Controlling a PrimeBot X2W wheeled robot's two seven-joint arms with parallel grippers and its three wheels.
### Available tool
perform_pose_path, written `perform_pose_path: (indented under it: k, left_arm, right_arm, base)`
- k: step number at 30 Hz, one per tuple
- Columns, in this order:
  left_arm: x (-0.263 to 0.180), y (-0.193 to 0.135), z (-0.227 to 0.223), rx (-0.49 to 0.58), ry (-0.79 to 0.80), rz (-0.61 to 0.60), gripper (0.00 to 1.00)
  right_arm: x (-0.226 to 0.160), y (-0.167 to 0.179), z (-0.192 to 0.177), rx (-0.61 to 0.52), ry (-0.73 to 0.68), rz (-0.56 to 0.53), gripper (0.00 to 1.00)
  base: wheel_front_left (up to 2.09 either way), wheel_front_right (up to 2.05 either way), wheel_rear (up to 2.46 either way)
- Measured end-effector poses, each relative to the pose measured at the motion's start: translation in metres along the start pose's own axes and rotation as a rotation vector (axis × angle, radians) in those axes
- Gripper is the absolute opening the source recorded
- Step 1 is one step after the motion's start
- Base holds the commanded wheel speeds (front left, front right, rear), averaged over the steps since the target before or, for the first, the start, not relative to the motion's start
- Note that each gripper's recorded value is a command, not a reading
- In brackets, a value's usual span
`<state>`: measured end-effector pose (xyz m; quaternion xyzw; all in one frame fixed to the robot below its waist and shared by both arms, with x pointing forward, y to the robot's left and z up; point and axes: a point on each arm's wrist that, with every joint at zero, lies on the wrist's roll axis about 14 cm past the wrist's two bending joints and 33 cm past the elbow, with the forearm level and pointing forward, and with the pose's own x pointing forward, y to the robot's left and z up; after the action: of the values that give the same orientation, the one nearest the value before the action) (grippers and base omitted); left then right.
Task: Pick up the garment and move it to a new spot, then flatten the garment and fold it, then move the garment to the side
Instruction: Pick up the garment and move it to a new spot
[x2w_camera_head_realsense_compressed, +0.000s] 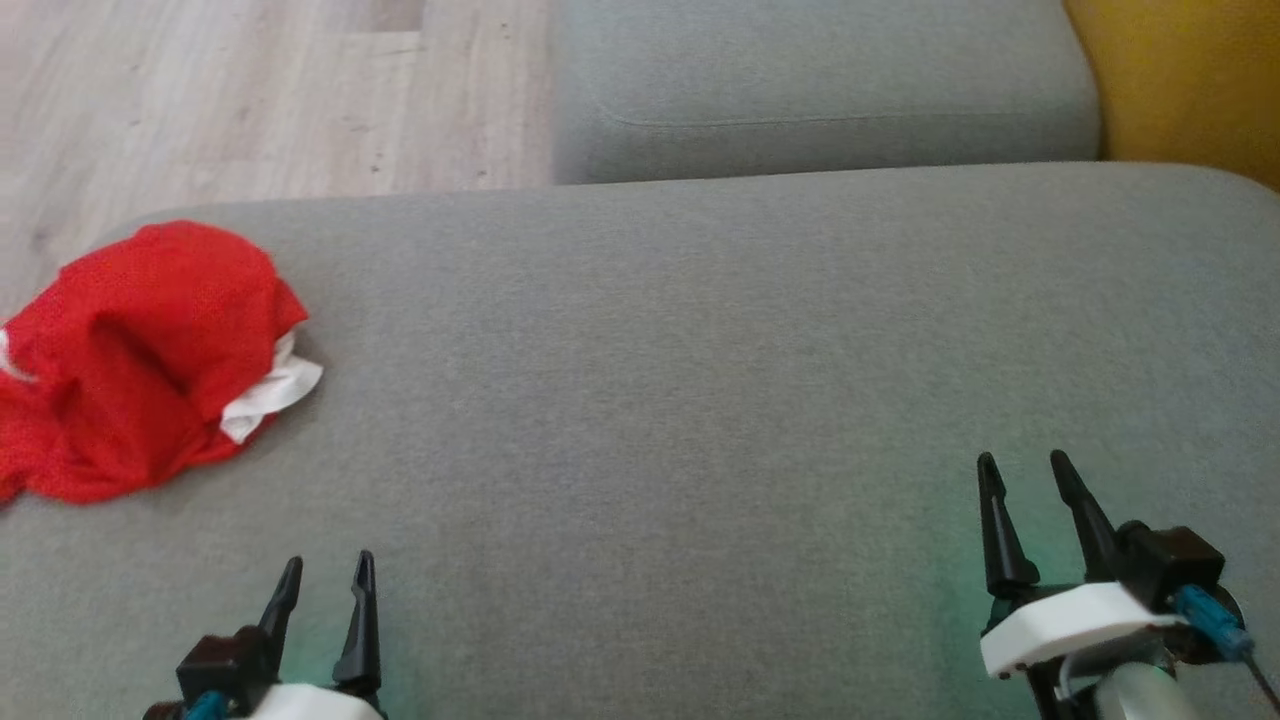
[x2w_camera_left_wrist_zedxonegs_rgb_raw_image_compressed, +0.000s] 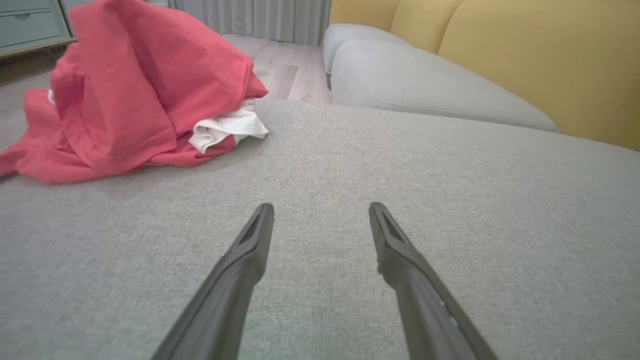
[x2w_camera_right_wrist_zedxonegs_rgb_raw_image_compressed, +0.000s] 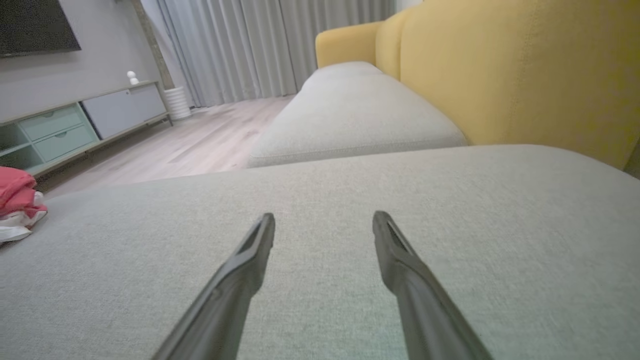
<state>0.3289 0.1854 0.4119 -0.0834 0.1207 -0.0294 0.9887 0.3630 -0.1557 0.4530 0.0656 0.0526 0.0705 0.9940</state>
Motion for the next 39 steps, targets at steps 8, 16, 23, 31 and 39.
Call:
perform_pose_path:
  k: [8, 16, 23, 31, 39]
  left_arm:
    - [-0.019, 0.02, 0.005, -0.029, -0.035, 0.078, 1.0]
    - [-0.064, 0.064, 0.0, -0.081, -0.07, 0.243, 1.0]
    - [-0.108, 0.092, -0.017, -0.12, -0.063, 0.373, 1.0]
    - [-0.091, 0.089, 0.005, -0.12, -0.095, 0.351, 1.0]
    - [0.001, 0.098, 0.121, -0.026, -0.222, 0.228, 1.0]
  right_arm:
    - [0.018, 0.037, -0.001, -0.024, 0.012, 0.117, 1.0]
    - [0.035, 0.108, -0.007, -0.053, 0.033, 0.325, 1.0]
    - [0.038, 0.153, -0.013, -0.074, 0.054, 0.458, 1.0]
    - [0.044, 0.149, -0.028, -0.073, 0.095, 0.459, 1.0]
    - [0.092, 0.123, -0.038, -0.117, 0.096, 0.447, 1.0]
  base:
    - [0.0, 0.0, 0.0]
    - [0.0, 0.0, 0.0]
    - [0.0, 0.0, 0.0]
    - [0.0, 0.0, 0.0]
    - [0.0, 0.0, 0.0]
